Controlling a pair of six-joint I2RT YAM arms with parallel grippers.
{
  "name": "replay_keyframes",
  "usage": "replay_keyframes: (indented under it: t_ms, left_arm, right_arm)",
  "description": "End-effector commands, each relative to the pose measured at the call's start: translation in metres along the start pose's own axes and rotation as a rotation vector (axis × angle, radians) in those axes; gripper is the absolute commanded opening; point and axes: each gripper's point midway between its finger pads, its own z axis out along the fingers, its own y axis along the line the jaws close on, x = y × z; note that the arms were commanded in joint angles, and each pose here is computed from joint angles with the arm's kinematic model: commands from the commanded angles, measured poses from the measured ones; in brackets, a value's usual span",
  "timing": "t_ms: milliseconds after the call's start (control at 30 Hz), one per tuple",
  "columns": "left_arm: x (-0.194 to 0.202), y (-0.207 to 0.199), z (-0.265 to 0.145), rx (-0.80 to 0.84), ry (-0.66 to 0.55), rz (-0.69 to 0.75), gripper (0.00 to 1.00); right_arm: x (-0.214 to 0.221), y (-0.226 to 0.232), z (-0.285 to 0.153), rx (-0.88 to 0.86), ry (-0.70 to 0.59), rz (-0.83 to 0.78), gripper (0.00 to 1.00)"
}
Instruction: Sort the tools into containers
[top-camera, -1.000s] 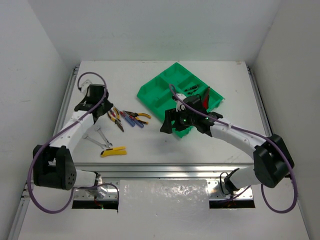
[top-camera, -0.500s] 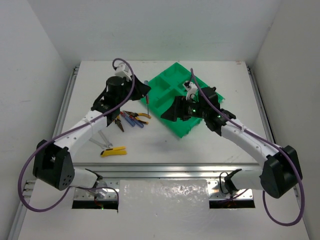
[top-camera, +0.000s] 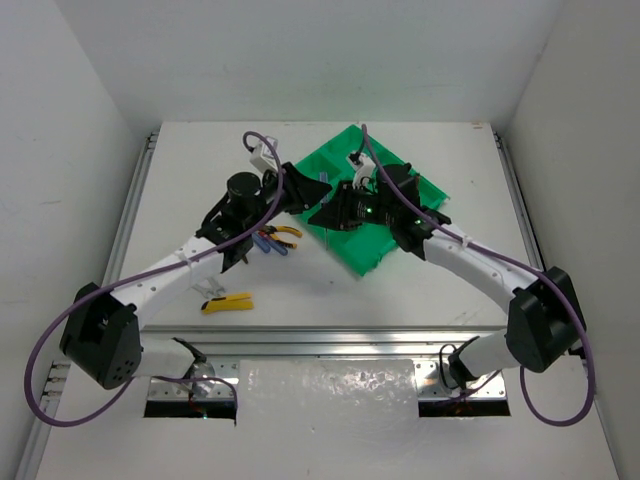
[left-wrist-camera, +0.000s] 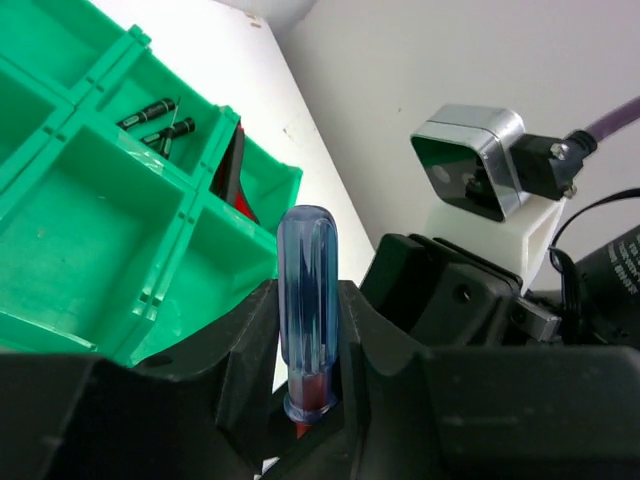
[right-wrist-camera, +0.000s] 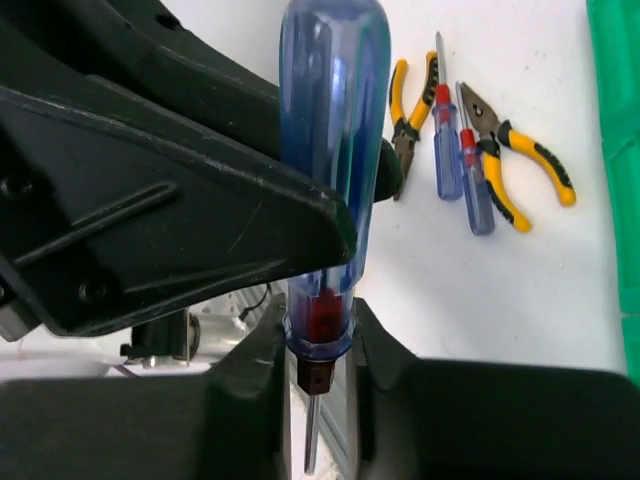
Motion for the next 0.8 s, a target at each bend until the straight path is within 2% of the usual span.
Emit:
replay_keyframes:
  t_ms: [0, 33, 67, 100, 133, 167, 200, 233, 300, 333, 367, 567, 667, 767]
  left_arm:
    - [-0.013, -0.018, -0.006, 0.037, -0.051, -0.002, 0.27]
    - [-0.015, -0.013, -0.005, 0.002, -0.055, 0.006, 0.45]
    - [-0.032, -0.018, -0.005, -0.028, -0.091, 0.028, 0.68]
    - [-0.034, 0.012, -0.01, -0.207, -0.099, 0.026, 0.99]
    - [-0.042, 0.024, -0.015, -0.303, -0.114, 0.038, 1.0]
    - [-0.061, 0.054, -0.036, -0.541, -0.168, 0.051, 1.0]
    - [-0.073, 0.063, -0.049, -0.639, -0.209, 0.053, 1.0]
    - [-0.083, 0.067, -0.063, -0.707, -0.243, 0.044, 1.0]
    - [-0.1, 0.074, -0.093, -0.821, -0.293, 0.066, 1.0]
    - [-0.108, 0.065, -0.105, -0.803, -0.318, 0.076, 1.0]
    - [-0.104, 0.067, -0.111, -0.804, -0.294, 0.113, 1.0]
    - [-0.099, 0.066, -0.162, -0.831, -0.255, 0.233, 1.0]
    - [-0.096, 0.066, -0.181, -0.839, -0.24, 0.277, 1.0]
    - [-0.091, 0.073, -0.196, -0.865, -0.228, 0.304, 1.0]
  right_arm:
    - [-0.042, 0.02, -0.002, -0.034, -0.121, -0.075, 0.0]
    - [-0.045, 0.016, -0.003, -0.01, -0.128, -0.087, 0.0]
    - [-0.05, 0.009, -0.005, 0.037, -0.128, -0.076, 0.0]
    - [-0.053, -0.003, -0.004, 0.087, -0.133, -0.061, 0.0]
    - [-0.063, -0.021, -0.009, 0.135, -0.146, -0.02, 0.0]
    - [-0.075, -0.031, -0.012, 0.173, -0.15, 0.013, 0.0]
    - [-0.08, -0.044, -0.012, 0.211, -0.143, 0.044, 0.0]
    - [-0.082, -0.081, -0.011, 0.302, -0.127, 0.099, 0.0]
    - [-0.118, -0.099, -0.01, 0.368, -0.174, 0.098, 0.0]
    - [-0.12, -0.138, -0.002, 0.431, -0.153, 0.14, 0.0]
    - [-0.15, -0.137, -0.001, 0.422, -0.177, 0.141, 0.0]
    - [-0.209, -0.212, 0.041, 0.391, -0.13, 0.172, 0.0]
    - [-0.221, -0.246, 0.049, 0.358, -0.152, 0.219, 0.0]
    - [-0.217, -0.262, 0.059, 0.29, -0.177, 0.268, 0.0]
